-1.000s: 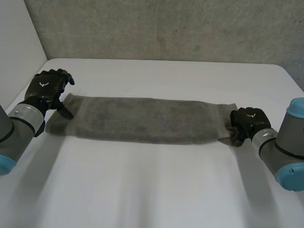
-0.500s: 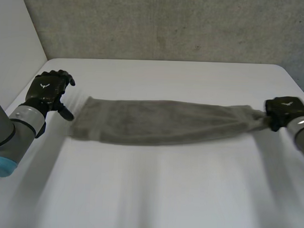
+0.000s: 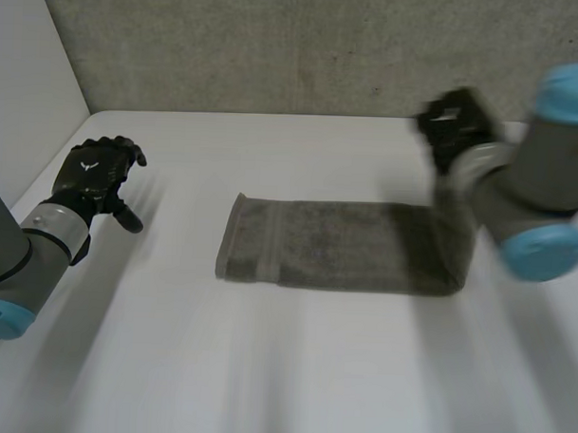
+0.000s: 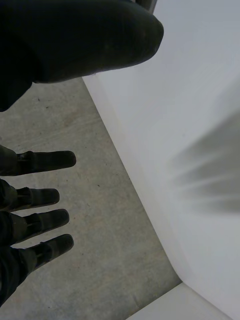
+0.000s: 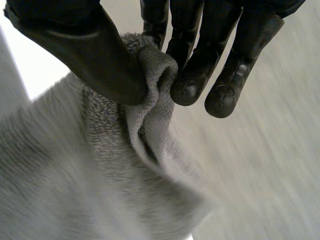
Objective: Fold the towel.
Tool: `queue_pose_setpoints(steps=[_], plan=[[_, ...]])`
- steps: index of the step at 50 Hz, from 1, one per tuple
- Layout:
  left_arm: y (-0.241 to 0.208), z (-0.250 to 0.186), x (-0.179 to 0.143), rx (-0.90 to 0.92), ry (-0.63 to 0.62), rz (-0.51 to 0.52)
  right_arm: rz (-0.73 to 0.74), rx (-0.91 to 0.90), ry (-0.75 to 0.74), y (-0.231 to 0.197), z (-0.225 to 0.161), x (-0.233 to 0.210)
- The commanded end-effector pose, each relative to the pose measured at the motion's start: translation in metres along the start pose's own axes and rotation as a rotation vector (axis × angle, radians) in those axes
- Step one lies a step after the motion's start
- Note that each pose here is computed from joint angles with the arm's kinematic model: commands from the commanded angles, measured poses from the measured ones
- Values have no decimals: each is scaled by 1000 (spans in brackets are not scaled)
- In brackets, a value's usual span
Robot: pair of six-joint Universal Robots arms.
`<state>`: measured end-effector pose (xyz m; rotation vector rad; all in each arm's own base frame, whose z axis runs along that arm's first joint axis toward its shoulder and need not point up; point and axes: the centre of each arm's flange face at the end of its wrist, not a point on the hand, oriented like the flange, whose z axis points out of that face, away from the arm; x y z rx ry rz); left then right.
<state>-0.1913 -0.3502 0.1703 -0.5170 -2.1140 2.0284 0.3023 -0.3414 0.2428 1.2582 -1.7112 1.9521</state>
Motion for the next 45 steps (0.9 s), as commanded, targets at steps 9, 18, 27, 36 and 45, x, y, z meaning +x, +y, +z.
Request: queue_pose_setpoints(steps=[9, 18, 27, 36, 45], plan=[[0, 0, 2, 10, 4, 9, -76, 158, -325, -70, -40, -212], [1, 1, 2, 12, 7, 11, -21, 111, -275, -79, -30, -181], [3, 0, 5, 5, 14, 10, 225, 74, -118, -84, -18, -77], [5, -3, 15, 12, 42, 12, 419, -160, -174, 3, -39, -37], [6, -6, 23, 17, 60, 17, 580, -254, -196, 84, -57, -50]])
